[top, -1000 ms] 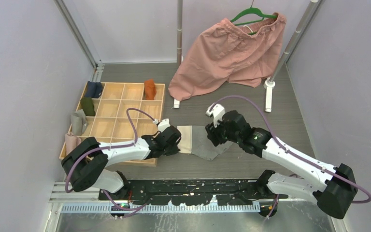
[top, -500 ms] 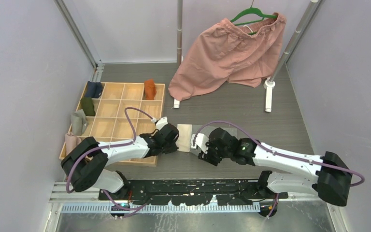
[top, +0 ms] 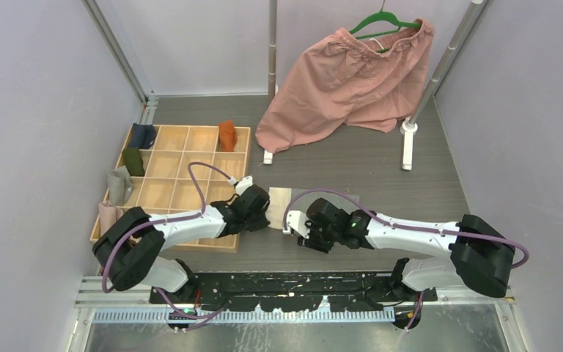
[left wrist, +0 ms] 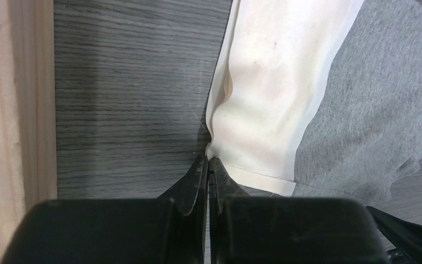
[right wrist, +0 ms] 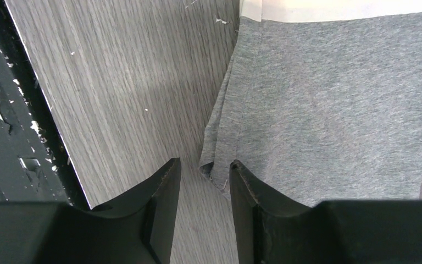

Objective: Roll the underwear
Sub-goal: Fold the underwear at the center of the board.

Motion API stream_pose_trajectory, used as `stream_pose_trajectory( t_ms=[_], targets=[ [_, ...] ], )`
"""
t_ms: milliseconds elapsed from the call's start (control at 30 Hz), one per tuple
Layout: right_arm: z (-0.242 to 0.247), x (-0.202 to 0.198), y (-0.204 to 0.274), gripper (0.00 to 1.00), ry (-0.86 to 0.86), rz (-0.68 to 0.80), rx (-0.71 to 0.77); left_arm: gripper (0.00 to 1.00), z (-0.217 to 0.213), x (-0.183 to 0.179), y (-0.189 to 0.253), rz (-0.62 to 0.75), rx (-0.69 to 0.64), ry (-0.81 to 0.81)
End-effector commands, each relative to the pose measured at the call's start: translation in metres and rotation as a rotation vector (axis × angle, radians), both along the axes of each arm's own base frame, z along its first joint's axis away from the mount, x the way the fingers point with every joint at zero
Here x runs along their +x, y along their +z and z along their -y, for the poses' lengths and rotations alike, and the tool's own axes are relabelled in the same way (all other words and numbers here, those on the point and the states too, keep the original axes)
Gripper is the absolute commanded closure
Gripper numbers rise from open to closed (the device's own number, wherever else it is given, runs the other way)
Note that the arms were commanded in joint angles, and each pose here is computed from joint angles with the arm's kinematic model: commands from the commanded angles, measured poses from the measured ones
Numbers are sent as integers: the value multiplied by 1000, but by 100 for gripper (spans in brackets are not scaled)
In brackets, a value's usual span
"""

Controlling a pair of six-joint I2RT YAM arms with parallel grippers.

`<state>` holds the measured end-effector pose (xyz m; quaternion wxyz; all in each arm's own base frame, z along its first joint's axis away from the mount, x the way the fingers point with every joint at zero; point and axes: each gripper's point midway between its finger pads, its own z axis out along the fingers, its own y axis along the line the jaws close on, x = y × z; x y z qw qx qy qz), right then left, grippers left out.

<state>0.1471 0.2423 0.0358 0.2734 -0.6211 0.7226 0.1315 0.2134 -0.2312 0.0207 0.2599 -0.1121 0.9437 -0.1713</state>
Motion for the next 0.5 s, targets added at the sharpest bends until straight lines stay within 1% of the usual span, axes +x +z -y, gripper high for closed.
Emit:
stream_pose_trajectory(
  t_ms=[0, 300, 400, 467],
  targets=[
    [-11, 11, 10, 56, 31, 57, 16, 99, -9, 0, -11, -12, 30, 0],
    [-11, 9, 1, 59, 55, 46, -40, 99, -10, 2, -11, -16, 26, 2],
    [-13, 9, -3, 63, 65, 33, -65, 99, -11, 2, -12, -19, 26, 5],
    [-12, 9, -6, 67, 71, 29, -85, 99, -11, 2, -12, -21, 26, 4]
  ],
)
